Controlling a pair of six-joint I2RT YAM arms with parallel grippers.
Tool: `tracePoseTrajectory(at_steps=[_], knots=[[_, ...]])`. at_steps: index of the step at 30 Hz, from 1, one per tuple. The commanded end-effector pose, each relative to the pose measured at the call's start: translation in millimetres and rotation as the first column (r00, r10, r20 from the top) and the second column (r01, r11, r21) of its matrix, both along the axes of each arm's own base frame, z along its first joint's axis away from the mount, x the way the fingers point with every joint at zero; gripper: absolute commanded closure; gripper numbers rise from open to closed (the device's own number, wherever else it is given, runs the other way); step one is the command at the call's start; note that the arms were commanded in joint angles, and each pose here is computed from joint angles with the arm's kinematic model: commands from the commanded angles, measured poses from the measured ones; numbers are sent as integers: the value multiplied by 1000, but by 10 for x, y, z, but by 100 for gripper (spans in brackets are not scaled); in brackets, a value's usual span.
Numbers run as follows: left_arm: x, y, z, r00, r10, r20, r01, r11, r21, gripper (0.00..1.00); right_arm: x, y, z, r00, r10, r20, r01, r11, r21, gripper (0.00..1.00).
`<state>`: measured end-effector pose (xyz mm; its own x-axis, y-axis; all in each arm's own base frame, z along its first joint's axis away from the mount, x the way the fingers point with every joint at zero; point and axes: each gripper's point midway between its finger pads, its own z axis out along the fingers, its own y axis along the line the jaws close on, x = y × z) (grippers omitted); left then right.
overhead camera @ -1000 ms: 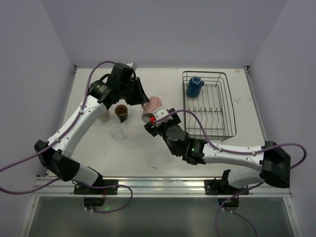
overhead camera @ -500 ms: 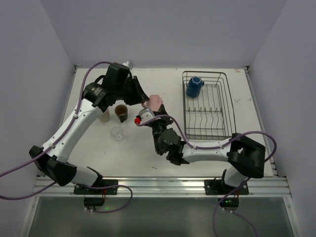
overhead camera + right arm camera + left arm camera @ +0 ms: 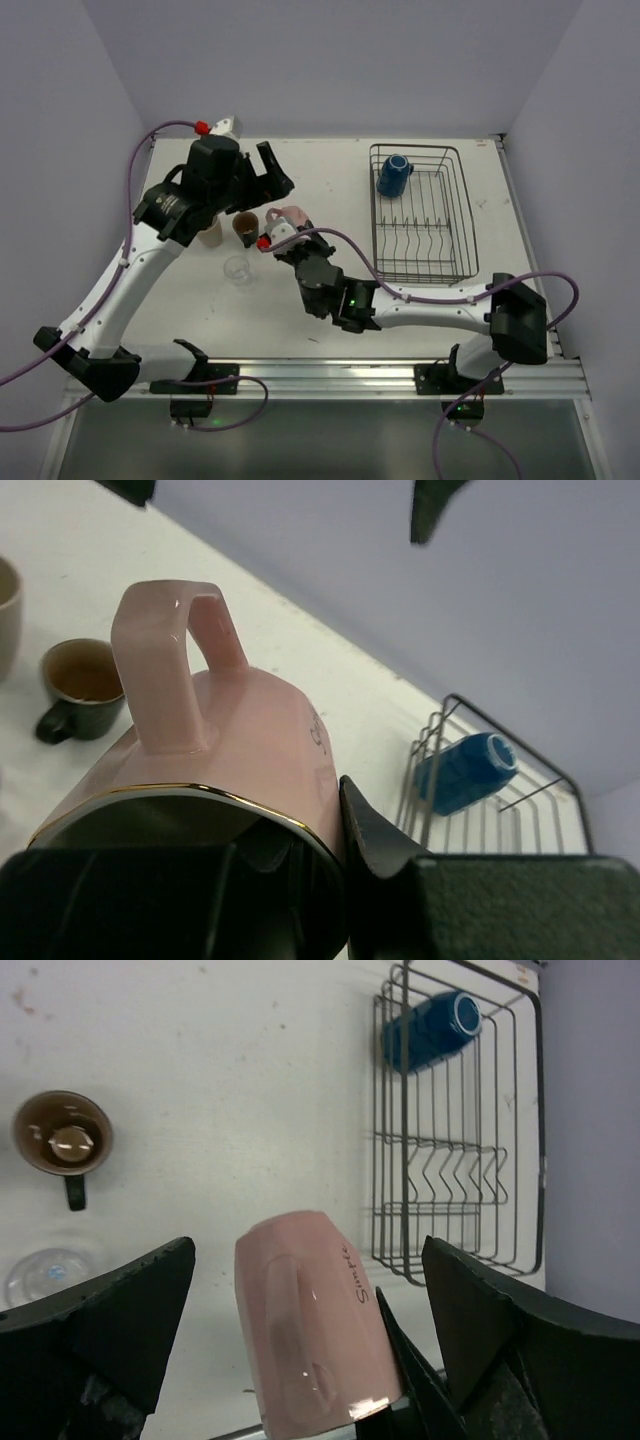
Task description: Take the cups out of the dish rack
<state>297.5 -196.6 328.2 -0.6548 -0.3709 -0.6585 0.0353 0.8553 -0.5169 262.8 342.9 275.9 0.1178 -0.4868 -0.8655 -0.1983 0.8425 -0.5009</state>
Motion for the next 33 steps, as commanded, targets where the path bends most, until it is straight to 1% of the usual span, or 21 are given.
tracePoseTrajectory(at_steps=[1, 2, 3, 4, 6, 8, 10, 11, 12, 13, 15, 16, 17, 19, 22, 23, 27, 28, 30, 32, 33], knots=[[74, 580, 228, 970, 205, 128, -220, 969, 114, 0, -174, 139, 111, 973, 123, -196, -80, 973, 216, 100], [69, 690, 262, 960, 241, 142, -259, 957, 130, 0, -203, 151, 85, 963, 126, -239, -76, 975, 209, 100], [52, 826, 269, 951, 274, 147, -296, 942, 158, 0, -238, 225, 34, 949, 165, -268, -111, 972, 207, 100], [41, 980, 352, 930, 322, 179, -352, 920, 173, 0, -266, 274, 25, 939, 189, -287, -125, 966, 225, 100], [-6, 1218, 371, 908, 374, 190, -411, 884, 225, 0, -312, 377, -15, 899, 248, -360, -161, 953, 256, 100], [-49, 1471, 459, 867, 445, 224, -494, 827, 268, 0, -337, 432, 3, 866, 274, -417, -167, 947, 274, 100], [-148, 1773, 464, 818, 522, 242, -575, 749, 328, 0, -327, 488, -202, 821, 280, -498, -185, 955, 231, 100], [-178, 1843, 461, 806, 536, 250, -591, 729, 344, 0, -305, 550, -123, 806, 294, -513, -177, 948, 265, 100], [-217, 1905, 448, 802, 541, 254, -598, 712, 369, 0, -258, 562, -171, 779, 303, -549, -179, 947, 268, 100], [-267, 1974, 465, 786, 556, 270, -618, 691, 375, 0, -206, 605, -318, 756, 284, -589, -166, 955, 247, 100], [-325, 2032, 359, 782, 562, 268, -621, 672, 404, 0, -65, 569, -387, 715, 256, -650, -131, 963, 235, 100], [-385, 2078, 374, 771, 570, 283, -636, 664, 393, 0, -36, 635, -565, 678, 250, -691, -138, 967, 214, 100], [-395, 2083, 292, 774, 569, 279, -632, 663, 402, 0, 8, 639, -549, 666, 241, -706, -133, 970, 205, 100], [-458, 2079, 290, 776, 563, 283, -630, 682, 372, 0, 157, 644, -695, 631, 205, -748, -110, 978, 175, 100], [-497, 2024, 245, 795, 537, 284, -607, 721, 335, 0, 366, 586, -715, 623, 167, -764, -69, 985, 160, 100], [-492, 2009, 251, 796, 530, 292, -603, 730, 322, 0, 451, 565, -816, 610, 145, -779, -52, 988, 143, 100], [-545, 2011, 238, 800, 522, 298, -598, 741, 306, 0, 520, 643, -910, 569, 146, -809, -78, 989, 123, 100], [-544, 2013, 241, 799, 522, 299, -598, 740, 306, 0, 535, 672, -856, 563, 154, -812, -85, 988, 128, 100], [-544, 2009, 245, 800, 520, 299, -596, 742, 306, 0, 525, 746, -1020, 524, 149, -839, -106, 988, 110, 100], [-545, 1996, 239, 803, 517, 296, -592, 747, 301, 0, 542, 824, -1010, 515, 164, -841, -115, 986, 122, 100], [-548, 1985, 239, 807, 512, 294, -587, 753, 298, 0, 545, 844, -1120, 499, 150, -853, -113, 988, 108, 100]])
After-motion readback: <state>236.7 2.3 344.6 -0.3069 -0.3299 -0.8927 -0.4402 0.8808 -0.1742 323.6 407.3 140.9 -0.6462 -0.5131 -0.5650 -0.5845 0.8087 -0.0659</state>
